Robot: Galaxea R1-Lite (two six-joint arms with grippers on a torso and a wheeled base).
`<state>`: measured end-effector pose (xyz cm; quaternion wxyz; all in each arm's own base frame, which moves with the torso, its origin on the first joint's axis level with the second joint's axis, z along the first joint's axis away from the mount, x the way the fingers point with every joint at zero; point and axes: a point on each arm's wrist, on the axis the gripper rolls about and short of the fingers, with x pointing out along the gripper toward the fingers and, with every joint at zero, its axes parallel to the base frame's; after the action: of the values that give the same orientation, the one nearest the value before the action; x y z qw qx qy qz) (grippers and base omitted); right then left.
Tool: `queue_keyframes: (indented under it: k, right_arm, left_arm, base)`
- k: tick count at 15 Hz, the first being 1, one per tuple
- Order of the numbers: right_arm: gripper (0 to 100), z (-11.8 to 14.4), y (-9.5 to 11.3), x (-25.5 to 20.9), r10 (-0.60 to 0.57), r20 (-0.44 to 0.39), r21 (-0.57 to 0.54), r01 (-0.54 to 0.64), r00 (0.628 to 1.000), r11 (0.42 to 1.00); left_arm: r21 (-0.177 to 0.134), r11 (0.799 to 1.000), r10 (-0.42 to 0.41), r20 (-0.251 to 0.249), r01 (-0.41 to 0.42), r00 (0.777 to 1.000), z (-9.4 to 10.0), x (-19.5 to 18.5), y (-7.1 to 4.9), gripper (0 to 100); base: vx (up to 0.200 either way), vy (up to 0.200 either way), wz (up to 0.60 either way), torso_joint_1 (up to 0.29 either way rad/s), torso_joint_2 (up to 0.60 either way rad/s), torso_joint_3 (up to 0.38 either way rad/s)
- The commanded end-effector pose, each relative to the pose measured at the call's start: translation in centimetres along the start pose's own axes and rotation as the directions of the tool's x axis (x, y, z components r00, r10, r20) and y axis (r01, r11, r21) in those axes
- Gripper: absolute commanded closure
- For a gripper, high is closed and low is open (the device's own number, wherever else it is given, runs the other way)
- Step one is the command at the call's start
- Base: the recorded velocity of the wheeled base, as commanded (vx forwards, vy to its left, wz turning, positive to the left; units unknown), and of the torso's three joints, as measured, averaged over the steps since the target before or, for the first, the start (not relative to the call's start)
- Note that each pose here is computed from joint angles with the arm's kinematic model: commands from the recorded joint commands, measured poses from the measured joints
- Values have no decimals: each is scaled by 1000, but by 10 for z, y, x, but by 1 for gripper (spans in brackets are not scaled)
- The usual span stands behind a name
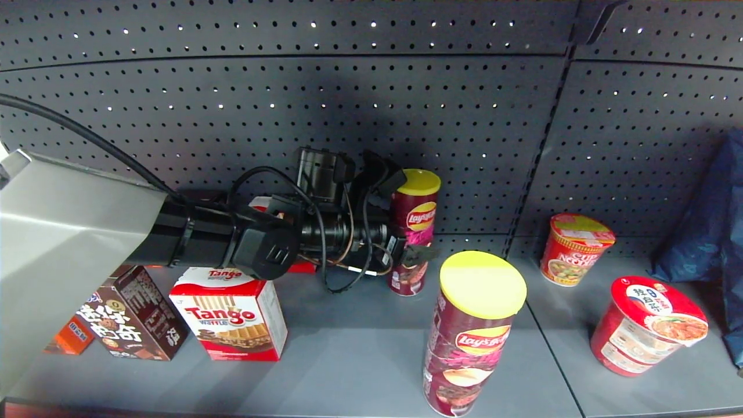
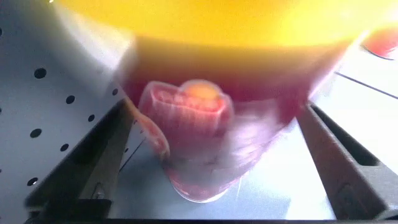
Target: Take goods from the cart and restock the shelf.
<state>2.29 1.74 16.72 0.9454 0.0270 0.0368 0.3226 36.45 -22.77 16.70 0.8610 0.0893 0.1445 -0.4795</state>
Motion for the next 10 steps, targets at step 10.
queue_keyframes:
  k: [10]
  right_arm:
    - [0,-3,0,-7,-6,-18,1,6,1000,1000]
  left_arm:
    - [-17,1000,21,-30,-22,999,-7,-25,-5,0]
  base:
    - [0,0,0,0,0,0]
